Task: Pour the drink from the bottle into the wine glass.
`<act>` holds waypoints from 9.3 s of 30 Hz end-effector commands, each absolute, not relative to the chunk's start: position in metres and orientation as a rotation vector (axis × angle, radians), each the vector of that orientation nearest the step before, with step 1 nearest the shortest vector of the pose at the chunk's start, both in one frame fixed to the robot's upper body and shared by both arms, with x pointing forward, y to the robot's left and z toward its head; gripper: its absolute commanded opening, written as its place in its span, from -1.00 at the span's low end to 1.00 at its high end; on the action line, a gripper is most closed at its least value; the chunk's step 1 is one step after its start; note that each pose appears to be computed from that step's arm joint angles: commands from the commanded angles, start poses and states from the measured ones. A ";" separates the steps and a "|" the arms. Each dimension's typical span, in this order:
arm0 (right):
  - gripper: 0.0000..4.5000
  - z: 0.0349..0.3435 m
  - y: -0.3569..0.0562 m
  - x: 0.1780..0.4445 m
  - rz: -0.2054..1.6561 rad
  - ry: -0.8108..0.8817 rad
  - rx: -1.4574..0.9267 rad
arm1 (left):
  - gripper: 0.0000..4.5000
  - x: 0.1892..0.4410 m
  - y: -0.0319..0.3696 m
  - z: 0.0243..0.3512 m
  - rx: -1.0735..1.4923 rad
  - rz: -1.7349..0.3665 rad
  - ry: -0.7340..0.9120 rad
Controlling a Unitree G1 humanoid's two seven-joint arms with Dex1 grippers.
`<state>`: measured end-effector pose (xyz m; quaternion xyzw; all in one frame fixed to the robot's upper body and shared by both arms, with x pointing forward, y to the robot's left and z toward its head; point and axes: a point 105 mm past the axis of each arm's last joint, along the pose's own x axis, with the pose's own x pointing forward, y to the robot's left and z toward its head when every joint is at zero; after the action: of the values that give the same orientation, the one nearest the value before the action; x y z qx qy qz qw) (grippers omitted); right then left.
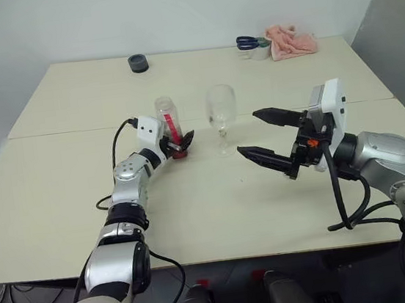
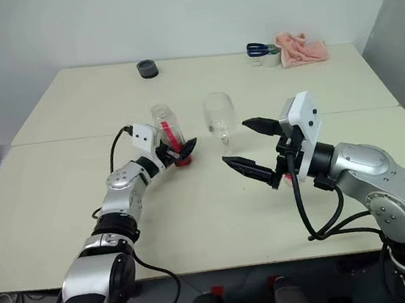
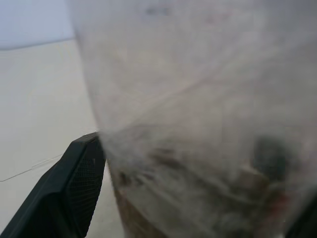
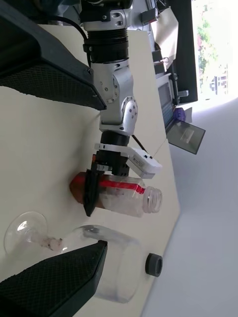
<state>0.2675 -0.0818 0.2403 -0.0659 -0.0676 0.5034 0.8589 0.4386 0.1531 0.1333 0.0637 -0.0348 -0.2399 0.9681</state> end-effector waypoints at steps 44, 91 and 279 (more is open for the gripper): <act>1.00 0.243 -0.088 0.261 1.034 -0.194 -0.156 | 0.99 0.412 0.104 0.148 0.077 -0.041 -0.221; 1.00 0.254 -0.079 0.262 1.023 -0.205 -0.153 | 0.19 0.407 0.113 0.147 0.056 0.132 -0.202; 1.00 0.236 -0.115 0.294 0.763 -0.317 -0.162 | -0.23 0.437 0.105 0.329 1.450 -0.473 -0.666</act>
<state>0.2997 -0.1174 0.2213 -0.0690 -0.1264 0.3660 0.9194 0.4451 0.1100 0.3004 0.6687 -0.2555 -0.2277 0.6601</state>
